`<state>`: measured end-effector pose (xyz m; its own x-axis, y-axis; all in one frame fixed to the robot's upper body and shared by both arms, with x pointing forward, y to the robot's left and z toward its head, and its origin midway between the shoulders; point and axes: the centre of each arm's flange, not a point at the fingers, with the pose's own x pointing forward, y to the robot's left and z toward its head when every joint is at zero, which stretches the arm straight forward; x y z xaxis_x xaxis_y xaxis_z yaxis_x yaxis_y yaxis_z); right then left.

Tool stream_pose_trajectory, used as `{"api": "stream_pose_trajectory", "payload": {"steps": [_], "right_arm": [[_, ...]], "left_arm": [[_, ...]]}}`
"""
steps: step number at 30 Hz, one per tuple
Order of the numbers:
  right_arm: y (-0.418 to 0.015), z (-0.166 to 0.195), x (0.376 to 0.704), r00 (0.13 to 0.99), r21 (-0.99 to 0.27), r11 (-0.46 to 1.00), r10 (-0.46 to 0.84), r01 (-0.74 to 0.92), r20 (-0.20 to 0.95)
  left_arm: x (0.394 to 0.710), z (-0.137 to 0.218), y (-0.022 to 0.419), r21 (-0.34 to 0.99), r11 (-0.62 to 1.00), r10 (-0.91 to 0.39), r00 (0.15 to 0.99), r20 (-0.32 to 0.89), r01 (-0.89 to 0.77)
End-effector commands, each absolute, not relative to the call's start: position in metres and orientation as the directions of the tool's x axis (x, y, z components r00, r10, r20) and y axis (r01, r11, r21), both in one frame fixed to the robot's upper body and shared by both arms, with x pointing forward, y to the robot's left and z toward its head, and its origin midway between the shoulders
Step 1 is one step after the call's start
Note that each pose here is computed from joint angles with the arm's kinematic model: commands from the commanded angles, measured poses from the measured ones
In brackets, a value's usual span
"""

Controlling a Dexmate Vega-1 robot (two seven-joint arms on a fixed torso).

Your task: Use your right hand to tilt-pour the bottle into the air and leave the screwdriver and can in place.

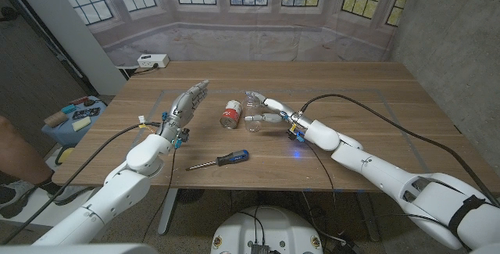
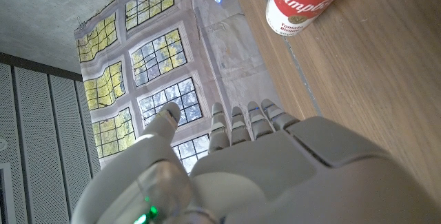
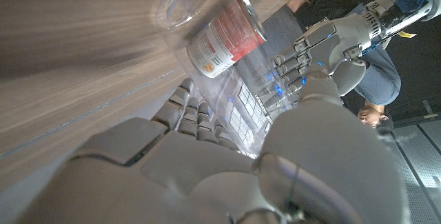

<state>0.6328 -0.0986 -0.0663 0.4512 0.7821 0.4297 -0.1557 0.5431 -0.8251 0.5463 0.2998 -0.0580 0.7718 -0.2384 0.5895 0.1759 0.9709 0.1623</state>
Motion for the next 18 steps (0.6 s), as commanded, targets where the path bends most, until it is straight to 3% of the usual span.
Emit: {"api": "stream_pose_trajectory", "payload": {"steps": [1, 18], "right_arm": [[-0.099, -0.0674, 0.6426, 0.463, -0.812, 0.566, 0.764, -0.145, 0.45], [-0.0997, -0.0727, 0.6416, 0.479, -0.785, 0.606, 0.732, -0.132, 0.484]], "left_arm": [[0.5455, -0.0575, 0.2977, 0.166, 0.97, -0.243, 0.771, 0.588, 0.179], [0.5514, -0.0581, 0.293, 0.162, 0.965, -0.264, 0.773, 0.577, 0.208]]}}
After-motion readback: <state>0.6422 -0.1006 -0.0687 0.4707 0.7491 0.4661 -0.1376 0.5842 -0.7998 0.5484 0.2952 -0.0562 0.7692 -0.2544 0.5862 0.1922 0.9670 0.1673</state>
